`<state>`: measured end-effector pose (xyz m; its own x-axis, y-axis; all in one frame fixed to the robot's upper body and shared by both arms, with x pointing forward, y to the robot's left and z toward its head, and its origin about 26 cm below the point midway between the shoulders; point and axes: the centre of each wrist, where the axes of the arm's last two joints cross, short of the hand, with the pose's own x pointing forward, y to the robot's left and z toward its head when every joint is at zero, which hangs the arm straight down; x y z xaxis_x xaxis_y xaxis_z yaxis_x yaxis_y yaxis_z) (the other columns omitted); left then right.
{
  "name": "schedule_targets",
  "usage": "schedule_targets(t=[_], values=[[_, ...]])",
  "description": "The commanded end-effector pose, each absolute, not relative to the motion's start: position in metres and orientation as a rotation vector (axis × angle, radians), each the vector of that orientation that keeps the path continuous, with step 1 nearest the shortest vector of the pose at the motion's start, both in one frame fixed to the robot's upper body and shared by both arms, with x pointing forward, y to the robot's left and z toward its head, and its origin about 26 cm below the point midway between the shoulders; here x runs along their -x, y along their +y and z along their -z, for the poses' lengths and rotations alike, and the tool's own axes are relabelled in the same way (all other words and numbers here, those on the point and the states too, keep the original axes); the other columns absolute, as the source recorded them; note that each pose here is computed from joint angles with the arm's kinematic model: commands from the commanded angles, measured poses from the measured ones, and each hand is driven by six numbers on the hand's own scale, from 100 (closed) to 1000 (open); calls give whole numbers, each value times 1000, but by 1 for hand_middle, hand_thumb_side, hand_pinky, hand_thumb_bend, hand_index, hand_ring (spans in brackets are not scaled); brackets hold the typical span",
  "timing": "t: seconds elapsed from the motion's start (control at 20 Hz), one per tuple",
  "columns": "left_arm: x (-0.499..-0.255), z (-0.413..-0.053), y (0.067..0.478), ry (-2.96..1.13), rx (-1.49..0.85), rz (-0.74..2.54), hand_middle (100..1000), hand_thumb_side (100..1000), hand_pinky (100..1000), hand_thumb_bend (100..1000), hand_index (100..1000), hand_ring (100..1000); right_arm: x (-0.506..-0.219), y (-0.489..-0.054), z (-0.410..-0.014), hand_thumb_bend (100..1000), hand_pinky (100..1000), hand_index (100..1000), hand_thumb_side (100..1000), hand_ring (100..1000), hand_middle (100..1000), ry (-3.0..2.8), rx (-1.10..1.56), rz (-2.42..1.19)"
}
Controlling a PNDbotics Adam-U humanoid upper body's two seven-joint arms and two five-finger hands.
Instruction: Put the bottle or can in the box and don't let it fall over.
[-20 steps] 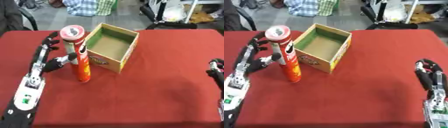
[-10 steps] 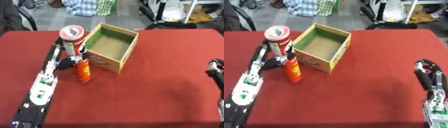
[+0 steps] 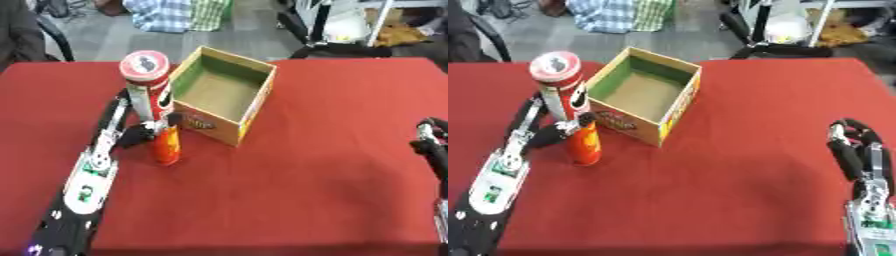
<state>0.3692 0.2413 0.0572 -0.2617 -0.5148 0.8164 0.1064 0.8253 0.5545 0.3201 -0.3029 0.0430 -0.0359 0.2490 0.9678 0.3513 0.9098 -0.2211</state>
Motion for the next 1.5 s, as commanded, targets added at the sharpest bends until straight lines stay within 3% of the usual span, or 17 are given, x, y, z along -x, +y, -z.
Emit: schedule_targets(t=[0.05, 0.15, 0.2, 0.25, 0.3, 0.35, 0.4, 0.45, 0.6, 0.8, 1.15, 1.3, 1.5], values=[[-369, -62, 241, -1762, -274, 639, 756, 539, 806, 690, 820, 830, -323, -304, -51, 100, 688, 820, 567, 598, 627, -1648, 484, 81], [-368, -60, 241, -1752, -255, 640, 711, 454, 807, 584, 781, 828, -323, -304, -51, 100, 687, 819, 570, 598, 627, -1647, 485, 83], [-368, -59, 242, -1746, -250, 638, 658, 354, 807, 476, 741, 825, -323, -304, -50, 100, 687, 819, 570, 597, 627, -1646, 485, 83], [-367, -58, 242, -1739, -245, 636, 644, 327, 807, 448, 730, 823, -323, -304, -50, 100, 687, 819, 571, 597, 627, -1646, 485, 84], [-367, -56, 242, -1730, -238, 634, 577, 180, 805, 287, 679, 815, -323, -304, -50, 100, 687, 818, 573, 597, 626, -1645, 486, 84], [-367, -55, 242, -1724, -231, 631, 577, 180, 805, 287, 679, 815, -323, -304, -50, 100, 687, 818, 573, 597, 626, -1645, 486, 85], [-367, -54, 242, -1718, -223, 628, 521, 100, 802, 153, 631, 804, -323, -304, -50, 100, 687, 818, 574, 597, 626, -1644, 486, 85], [-367, -53, 242, -1713, -216, 624, 505, 100, 801, 119, 615, 799, -323, -304, -50, 100, 687, 818, 574, 597, 625, -1644, 486, 85], [-367, -55, 242, -1724, -200, 586, 392, 100, 788, 100, 494, 759, -323, -304, -50, 100, 687, 817, 578, 596, 624, -1642, 487, 87], [-375, -83, 244, -1812, -219, 480, 325, 100, 780, 100, 432, 738, -323, -303, -49, 100, 687, 815, 586, 596, 622, -1637, 486, 88], [-406, -167, 242, -2010, -264, 384, 321, 100, 783, 100, 432, 733, -323, -299, -47, 100, 687, 814, 599, 596, 621, -1632, 470, 78], [-427, -175, 233, -2018, -170, 333, 340, 100, 781, 100, 457, 734, -325, -295, -46, 100, 687, 814, 607, 596, 620, -1634, 452, 69], [-459, -159, 218, -1936, 23, 246, 375, 100, 780, 100, 492, 746, -328, -284, -47, 100, 687, 813, 621, 596, 620, -1642, 407, 46]])
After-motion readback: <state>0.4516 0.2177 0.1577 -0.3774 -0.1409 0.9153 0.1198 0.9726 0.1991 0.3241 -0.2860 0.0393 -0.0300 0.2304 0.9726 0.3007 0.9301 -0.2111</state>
